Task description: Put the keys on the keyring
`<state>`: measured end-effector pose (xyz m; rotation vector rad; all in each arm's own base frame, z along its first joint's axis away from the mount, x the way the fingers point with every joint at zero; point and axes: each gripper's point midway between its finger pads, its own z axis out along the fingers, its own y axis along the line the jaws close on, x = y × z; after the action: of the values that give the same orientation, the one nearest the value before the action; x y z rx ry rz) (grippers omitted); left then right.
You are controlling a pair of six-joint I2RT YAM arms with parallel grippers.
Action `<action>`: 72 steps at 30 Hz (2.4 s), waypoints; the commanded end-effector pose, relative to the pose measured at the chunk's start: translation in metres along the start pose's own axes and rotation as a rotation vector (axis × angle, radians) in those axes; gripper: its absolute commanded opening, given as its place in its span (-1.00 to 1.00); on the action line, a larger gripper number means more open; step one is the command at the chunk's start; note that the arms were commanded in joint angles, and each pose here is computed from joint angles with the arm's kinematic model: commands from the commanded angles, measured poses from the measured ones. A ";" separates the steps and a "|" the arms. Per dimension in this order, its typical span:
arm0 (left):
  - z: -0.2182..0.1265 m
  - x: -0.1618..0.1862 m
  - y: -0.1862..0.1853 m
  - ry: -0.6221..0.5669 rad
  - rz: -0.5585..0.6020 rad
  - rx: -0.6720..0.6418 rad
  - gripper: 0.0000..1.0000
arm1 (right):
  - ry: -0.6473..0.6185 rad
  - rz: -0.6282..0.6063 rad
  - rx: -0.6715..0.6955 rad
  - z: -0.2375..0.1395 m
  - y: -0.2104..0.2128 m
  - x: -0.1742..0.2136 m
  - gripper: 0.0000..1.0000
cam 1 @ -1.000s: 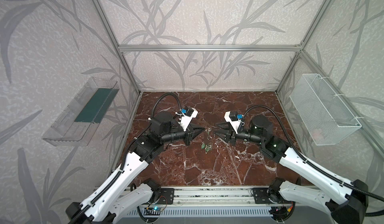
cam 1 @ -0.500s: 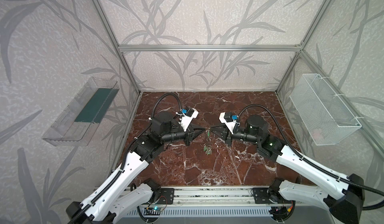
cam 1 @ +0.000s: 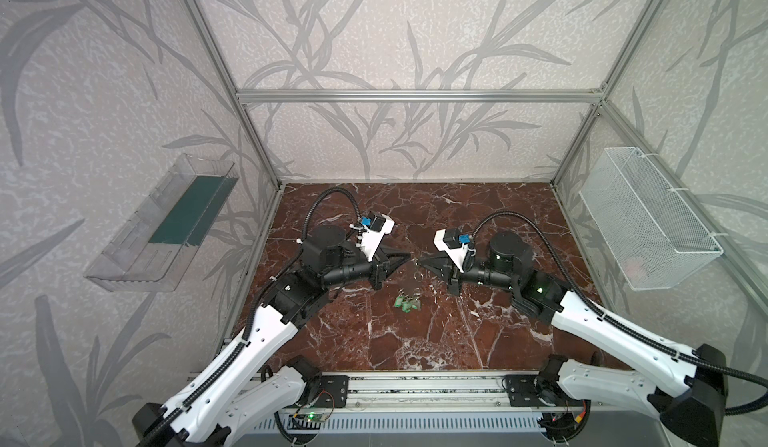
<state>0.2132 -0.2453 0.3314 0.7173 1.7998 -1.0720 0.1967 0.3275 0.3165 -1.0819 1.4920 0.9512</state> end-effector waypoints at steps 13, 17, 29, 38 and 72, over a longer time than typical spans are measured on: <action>-0.004 -0.029 -0.015 -0.118 0.034 0.058 -1.00 | -0.082 0.060 0.048 -0.011 0.001 -0.007 -0.55; -0.004 -0.028 -0.015 -0.111 0.035 0.063 -1.00 | -0.143 0.129 0.007 -0.012 0.003 -0.018 -0.39; -0.004 -0.027 -0.017 -0.105 0.039 0.069 -1.00 | -0.290 0.332 -0.109 -0.007 -0.009 -0.037 -0.34; -0.005 -0.027 -0.018 -0.105 0.043 0.069 -1.00 | -0.259 0.371 -0.140 0.003 -0.009 -0.029 -0.50; 0.006 0.022 -0.008 0.186 0.050 0.068 -0.40 | 0.128 0.131 -0.167 -0.013 -0.009 0.003 -1.00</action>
<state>0.2083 -0.2542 0.3134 0.8473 1.8934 -1.0733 0.2089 0.3129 0.3175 -1.0845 1.6368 1.1656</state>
